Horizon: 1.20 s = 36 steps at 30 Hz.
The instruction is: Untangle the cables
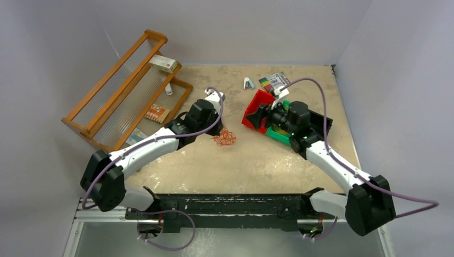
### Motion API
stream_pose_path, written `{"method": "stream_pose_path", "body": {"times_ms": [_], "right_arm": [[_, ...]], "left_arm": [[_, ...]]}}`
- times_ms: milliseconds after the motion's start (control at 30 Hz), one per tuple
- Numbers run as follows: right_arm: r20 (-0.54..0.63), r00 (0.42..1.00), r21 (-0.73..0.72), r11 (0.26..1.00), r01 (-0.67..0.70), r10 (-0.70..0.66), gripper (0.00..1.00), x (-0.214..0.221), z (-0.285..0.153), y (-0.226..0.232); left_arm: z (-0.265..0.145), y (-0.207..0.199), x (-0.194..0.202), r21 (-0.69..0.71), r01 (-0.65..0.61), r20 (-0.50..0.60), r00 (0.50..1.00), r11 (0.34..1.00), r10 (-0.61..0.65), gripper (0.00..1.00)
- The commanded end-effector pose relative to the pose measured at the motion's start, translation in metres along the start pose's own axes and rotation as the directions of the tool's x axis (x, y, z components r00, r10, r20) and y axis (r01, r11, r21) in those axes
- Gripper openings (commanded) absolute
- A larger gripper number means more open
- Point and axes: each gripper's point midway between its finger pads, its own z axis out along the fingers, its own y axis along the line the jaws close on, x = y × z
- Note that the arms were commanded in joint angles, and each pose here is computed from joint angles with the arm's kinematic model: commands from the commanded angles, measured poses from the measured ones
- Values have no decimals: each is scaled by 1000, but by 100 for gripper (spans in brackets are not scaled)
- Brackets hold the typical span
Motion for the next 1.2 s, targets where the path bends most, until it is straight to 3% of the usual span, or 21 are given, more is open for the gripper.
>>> {"method": "stream_pose_path", "body": {"times_ms": [0, 400, 1167], "right_arm": [[30, 999, -141, 989, -32, 36, 74, 5, 14, 36], [114, 989, -310, 949, -50, 89, 74, 26, 41, 81], [83, 985, -390, 914, -111, 154, 69, 46, 102, 97]], "left_arm": [[-23, -18, -36, 71, -58, 96, 994, 996, 51, 0], [-38, -26, -54, 99, -41, 148, 989, 994, 26, 0], [-67, -48, -86, 191, -51, 228, 974, 980, 6, 0]]}}
